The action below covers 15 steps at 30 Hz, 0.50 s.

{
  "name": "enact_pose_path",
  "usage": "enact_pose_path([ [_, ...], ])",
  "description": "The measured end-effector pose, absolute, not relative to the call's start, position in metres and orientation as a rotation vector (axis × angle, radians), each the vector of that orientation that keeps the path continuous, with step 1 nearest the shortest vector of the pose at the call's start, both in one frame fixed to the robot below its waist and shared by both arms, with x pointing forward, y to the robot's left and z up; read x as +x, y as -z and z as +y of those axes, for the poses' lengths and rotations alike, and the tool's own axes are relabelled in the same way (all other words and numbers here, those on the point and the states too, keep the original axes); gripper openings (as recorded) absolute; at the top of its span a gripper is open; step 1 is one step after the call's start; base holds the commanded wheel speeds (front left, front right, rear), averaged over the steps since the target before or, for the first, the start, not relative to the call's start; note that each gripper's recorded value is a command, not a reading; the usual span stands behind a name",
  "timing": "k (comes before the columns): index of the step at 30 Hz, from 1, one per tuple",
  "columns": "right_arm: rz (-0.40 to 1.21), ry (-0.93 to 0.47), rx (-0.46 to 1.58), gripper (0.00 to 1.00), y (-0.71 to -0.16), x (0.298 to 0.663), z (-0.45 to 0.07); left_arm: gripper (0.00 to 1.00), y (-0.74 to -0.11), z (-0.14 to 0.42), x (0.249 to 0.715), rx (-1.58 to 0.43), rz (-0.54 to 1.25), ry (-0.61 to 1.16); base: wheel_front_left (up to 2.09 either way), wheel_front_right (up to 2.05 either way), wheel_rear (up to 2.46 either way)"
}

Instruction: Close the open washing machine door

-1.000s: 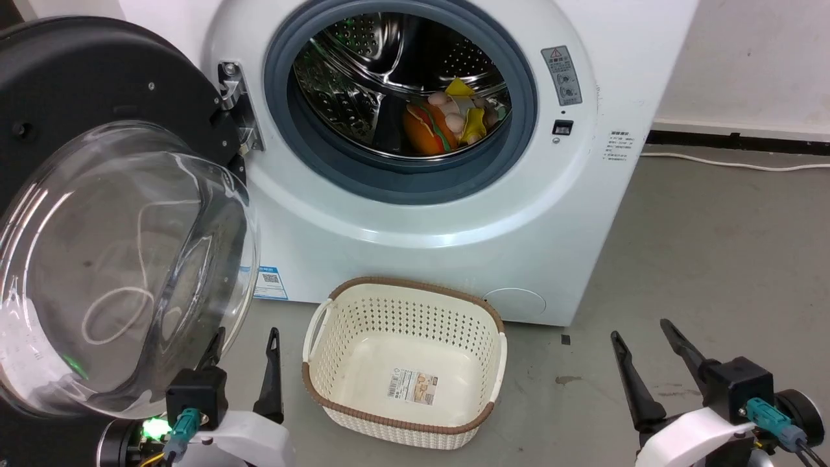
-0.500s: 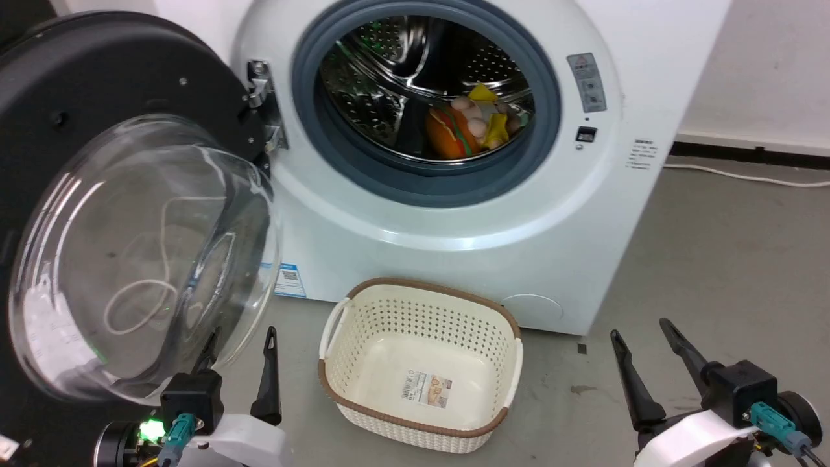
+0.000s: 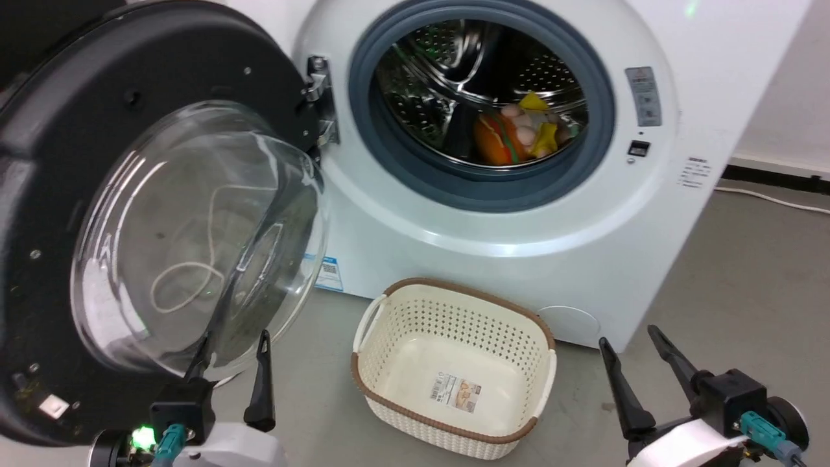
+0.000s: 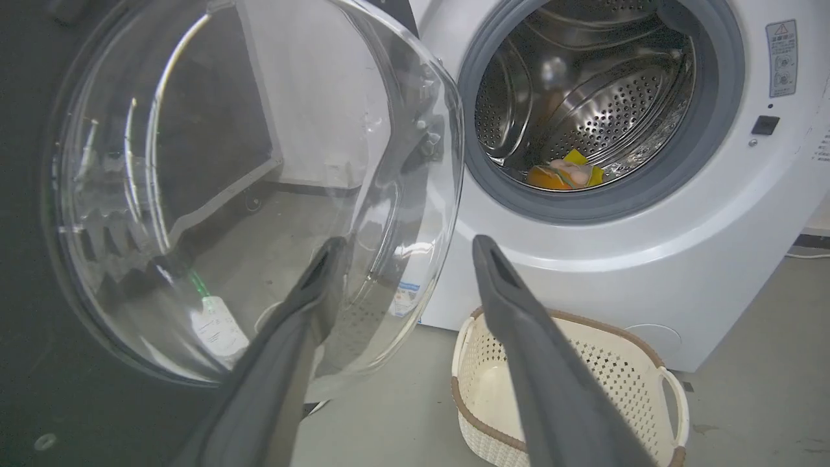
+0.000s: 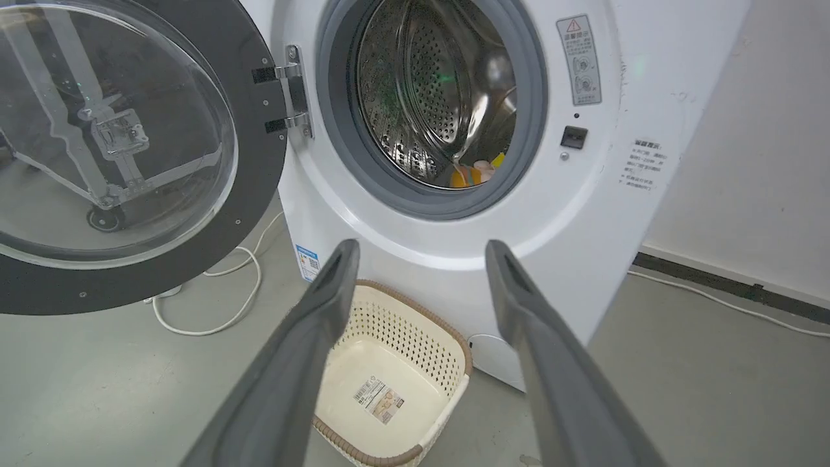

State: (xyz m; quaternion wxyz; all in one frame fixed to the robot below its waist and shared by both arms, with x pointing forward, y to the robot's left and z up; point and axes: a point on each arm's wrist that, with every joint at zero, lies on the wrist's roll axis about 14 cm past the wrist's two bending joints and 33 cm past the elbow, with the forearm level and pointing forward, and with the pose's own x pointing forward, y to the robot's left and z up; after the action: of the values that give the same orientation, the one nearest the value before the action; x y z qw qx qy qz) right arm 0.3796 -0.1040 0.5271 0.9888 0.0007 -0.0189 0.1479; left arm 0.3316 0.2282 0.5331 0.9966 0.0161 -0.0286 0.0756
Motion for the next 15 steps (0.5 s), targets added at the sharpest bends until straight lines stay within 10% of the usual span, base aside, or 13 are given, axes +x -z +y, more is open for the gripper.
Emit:
enact_pose_path([
  [15, -0.061, -0.434, 0.01, 1.0, -0.529, 0.386, -0.057, 1.0, -0.537, 0.26, 0.308, 0.025, -0.087, -0.26, 0.0, 0.0, 0.0],
])
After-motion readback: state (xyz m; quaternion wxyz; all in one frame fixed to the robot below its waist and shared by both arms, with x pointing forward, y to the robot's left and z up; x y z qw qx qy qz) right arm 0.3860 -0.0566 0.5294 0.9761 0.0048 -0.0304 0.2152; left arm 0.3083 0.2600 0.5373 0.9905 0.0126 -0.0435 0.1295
